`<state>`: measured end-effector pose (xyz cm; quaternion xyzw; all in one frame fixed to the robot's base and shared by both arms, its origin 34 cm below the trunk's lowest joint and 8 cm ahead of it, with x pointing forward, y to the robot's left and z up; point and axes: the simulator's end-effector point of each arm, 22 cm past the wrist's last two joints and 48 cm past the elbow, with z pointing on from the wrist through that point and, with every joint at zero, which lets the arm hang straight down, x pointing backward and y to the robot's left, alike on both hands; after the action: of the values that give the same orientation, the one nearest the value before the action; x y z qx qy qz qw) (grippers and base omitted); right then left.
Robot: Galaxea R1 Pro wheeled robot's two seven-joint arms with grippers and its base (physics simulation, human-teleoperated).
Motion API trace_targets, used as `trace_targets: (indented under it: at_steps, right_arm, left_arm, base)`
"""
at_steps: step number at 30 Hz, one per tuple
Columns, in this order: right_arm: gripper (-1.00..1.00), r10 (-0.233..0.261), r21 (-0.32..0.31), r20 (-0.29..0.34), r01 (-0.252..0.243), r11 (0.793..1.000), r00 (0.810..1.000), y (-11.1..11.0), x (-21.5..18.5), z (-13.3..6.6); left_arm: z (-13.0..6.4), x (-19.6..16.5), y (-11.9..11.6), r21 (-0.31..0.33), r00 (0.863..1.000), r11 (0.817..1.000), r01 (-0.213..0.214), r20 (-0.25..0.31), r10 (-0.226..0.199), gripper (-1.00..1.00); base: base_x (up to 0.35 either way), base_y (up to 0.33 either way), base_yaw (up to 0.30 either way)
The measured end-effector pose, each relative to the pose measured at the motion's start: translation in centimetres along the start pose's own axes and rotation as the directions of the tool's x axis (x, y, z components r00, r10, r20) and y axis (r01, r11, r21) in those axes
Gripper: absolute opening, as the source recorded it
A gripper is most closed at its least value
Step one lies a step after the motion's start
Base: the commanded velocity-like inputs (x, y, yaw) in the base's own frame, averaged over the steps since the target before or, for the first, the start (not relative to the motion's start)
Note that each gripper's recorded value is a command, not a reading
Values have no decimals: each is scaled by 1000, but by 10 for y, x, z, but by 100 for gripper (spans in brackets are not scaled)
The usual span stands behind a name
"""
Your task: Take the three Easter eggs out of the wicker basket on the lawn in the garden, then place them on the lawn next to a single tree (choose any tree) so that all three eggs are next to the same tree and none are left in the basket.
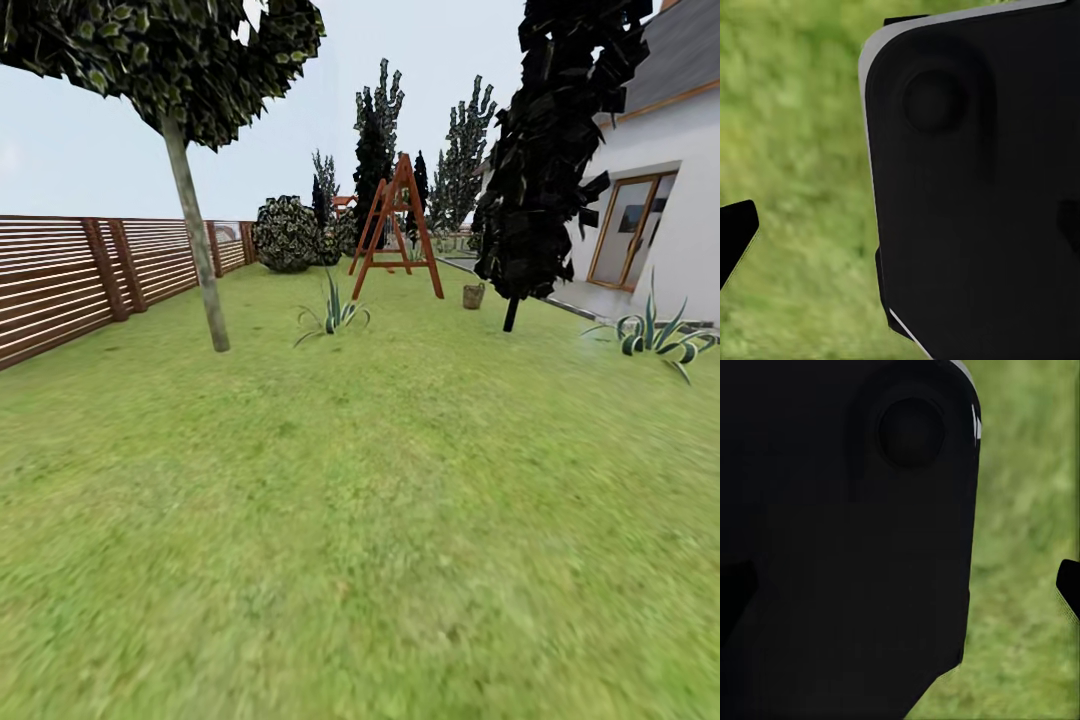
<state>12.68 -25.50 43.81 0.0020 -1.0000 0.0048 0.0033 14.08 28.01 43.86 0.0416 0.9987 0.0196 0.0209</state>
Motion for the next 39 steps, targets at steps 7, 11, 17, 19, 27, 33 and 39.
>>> trace_targets:
  at_steps: [7,11,17,19,27,33,39]
  right_arm:
    - [100,0,0,0,0,1000,1000,0,0,0]
    - [100,0,0,0,0,1000,1000,0,0,0]
    - [100,0,0,0,0,1000,1000,0,0,0]
    - [100,0,0,0,0,1000,1000,0,0,0]
    - [100,0,0,0,0,1000,1000,0,0,0]
    - [100,1,0,-1,-1,1000,1000,0,0,0]
    - [100,0,0,0,0,1000,1000,0,0,0]
  left_arm:
    - [0,0,0,0,1000,1000,0,0,0,100]
    - [0,0,0,0,1000,1000,0,0,0,100]
    - [0,0,0,0,1000,1000,0,0,0,100]
    - [0,0,0,0,1000,1000,0,0,0,100]
    - [0,0,0,0,1000,1000,0,0,0,100]
    - [0,0,0,0,1000,1000,0,0,0,100]
    - [0,0,0,0,1000,1000,0,0,0,100]
  base:
    - [287,0,0]
    - [287,0,0]
    - [294,0,0]
    - [309,0,0]
    - [321,0,0]
    - [329,0,0]
    - [329,0,0]
